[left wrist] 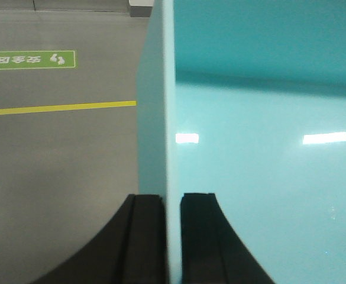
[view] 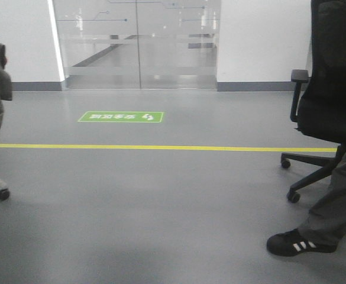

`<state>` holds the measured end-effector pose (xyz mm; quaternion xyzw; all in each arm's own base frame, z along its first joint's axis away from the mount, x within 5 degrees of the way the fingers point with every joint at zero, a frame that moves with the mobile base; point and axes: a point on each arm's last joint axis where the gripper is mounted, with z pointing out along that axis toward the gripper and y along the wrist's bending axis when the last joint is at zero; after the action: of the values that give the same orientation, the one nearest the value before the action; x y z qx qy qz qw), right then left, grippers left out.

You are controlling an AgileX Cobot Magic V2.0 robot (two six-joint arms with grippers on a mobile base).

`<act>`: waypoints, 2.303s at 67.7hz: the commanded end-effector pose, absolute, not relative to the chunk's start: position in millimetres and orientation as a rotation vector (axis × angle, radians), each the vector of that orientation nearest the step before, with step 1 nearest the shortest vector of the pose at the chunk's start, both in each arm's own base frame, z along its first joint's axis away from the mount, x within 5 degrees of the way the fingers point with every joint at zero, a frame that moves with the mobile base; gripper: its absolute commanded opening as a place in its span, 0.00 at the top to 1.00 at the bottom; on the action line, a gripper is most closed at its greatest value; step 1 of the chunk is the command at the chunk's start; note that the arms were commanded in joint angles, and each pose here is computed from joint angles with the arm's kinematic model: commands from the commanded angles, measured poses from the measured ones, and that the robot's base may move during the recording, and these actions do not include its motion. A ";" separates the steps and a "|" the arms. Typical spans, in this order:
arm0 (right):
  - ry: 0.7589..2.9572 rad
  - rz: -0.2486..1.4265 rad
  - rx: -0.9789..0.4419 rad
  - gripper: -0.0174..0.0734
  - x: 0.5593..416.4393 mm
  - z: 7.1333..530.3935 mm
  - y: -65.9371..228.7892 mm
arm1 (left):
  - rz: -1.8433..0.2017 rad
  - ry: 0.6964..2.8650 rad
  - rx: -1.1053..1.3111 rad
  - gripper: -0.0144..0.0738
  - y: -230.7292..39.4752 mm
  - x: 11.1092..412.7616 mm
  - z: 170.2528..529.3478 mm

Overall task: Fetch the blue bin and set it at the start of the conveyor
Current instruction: 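Drive the base across the floor holding the teal bin in both grippers, then turn and approach the red conveyor, holding the bin above the belt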

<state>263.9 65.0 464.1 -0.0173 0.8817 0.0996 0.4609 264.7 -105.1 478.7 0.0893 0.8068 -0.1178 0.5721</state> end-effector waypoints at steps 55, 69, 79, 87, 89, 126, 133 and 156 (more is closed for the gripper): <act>2.106 0.231 -0.067 0.98 262.1 472.8 63.4 | -0.323 1.823 0.192 0.96 -105.6 261.5 489.0; 2.106 0.231 -0.067 0.98 262.1 472.8 63.4 | -0.323 1.823 0.192 0.96 -105.6 261.5 489.0; 2.106 0.231 -0.067 0.98 262.1 472.8 63.4 | -0.323 1.823 0.192 0.96 -105.6 261.5 489.0; 2.106 0.231 -0.067 0.98 262.1 472.8 63.4 | -0.323 1.823 0.192 0.96 -105.6 261.5 489.0; 2.106 0.231 -0.067 0.98 262.1 472.8 63.4 | -0.323 1.823 0.192 0.96 -105.6 261.5 489.0; 2.106 0.231 -0.067 0.98 262.1 472.8 63.4 | -0.323 1.823 0.192 0.96 -105.6 261.5 489.0; 2.106 0.231 -0.067 0.98 262.1 472.8 63.4 | -0.323 1.823 0.192 0.96 -105.6 261.5 489.0; 2.106 0.231 -0.067 0.98 262.1 472.8 63.4 | -0.323 1.823 0.192 0.96 -105.6 261.5 489.0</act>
<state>264.0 65.0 464.3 -0.0173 0.8811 0.0998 0.4619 264.8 -105.1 478.7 0.0893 0.8065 -0.1179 0.5724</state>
